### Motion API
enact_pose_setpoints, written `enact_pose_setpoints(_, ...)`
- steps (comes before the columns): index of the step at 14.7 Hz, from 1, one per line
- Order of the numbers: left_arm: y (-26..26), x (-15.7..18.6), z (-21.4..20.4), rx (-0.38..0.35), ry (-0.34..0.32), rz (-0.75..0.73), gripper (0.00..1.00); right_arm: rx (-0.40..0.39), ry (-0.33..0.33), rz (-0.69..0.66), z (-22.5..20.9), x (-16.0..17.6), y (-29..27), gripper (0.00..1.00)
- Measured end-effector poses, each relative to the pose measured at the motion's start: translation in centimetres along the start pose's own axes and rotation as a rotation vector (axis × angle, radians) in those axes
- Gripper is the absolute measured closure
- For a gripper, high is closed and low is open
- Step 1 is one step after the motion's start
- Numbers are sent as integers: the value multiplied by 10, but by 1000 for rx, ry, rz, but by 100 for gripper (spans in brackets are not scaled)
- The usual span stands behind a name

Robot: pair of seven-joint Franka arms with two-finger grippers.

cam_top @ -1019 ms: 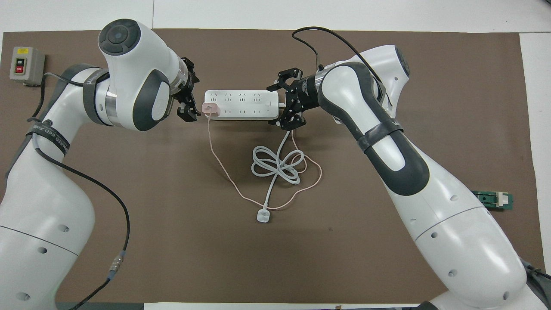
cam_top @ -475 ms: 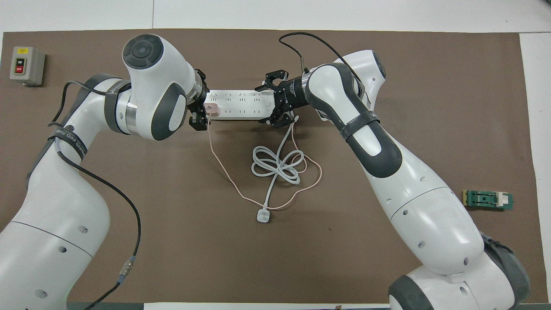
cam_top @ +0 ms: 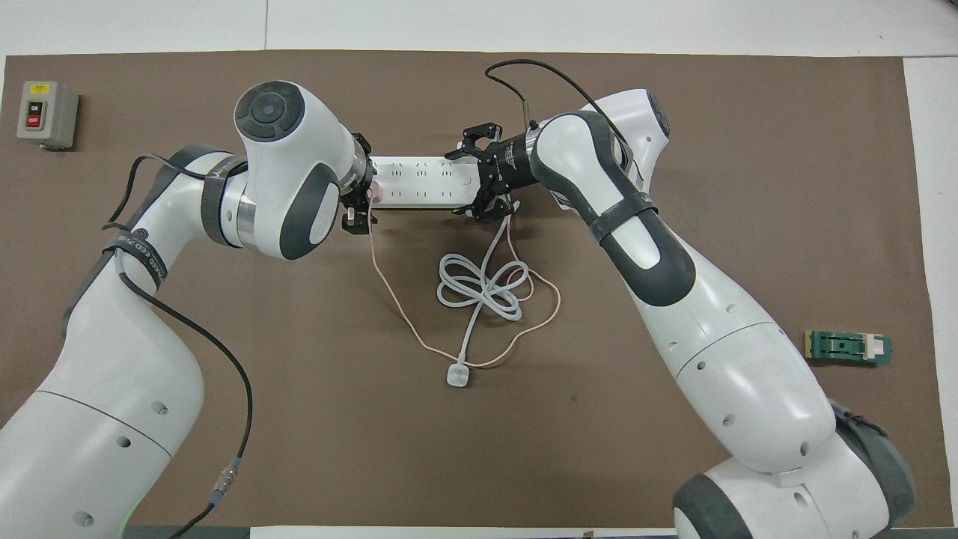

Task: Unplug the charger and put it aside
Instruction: 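Grasp the pink charger with the left gripper while the right gripper holds the strip, then pull the pink charger out of the strip with the left gripper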

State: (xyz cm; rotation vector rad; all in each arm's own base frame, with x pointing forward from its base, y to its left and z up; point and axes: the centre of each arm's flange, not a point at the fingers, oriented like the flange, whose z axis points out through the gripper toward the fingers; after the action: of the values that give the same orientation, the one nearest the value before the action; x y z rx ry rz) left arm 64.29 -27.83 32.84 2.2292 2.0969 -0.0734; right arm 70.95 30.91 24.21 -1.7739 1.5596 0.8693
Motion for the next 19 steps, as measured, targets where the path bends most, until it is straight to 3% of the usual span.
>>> enact_pose_setpoints(3, 0, 1, -3, -4, 0, -1, 21, 13, 6, -4, 0, 2, -2, 0)
enact_pose_setpoints(5, 1, 1, -3, -4, 0, -2, 40, 15, 7, -10, 0, 2, -2, 0)
enact_pose_setpoints(6, 1, 1, -3, -4, 0, -2, 40, 15, 7, -17, 0, 2, -2, 0)
enact_pose_setpoints(7, 1, 1, -3, -4, 0, -2, 46, 18, 9, -24, 1, 2, -2, 0)
enact_pose_setpoints(9, 3, 2, -5, -19, -1, -2, 71, 26, 21, -39, 5, 4, -2, 0)
enact_pose_setpoints(19, 2, 2, -5, -18, 0, -2, 71, 40, 34, -47, 11, 10, -2, 4)
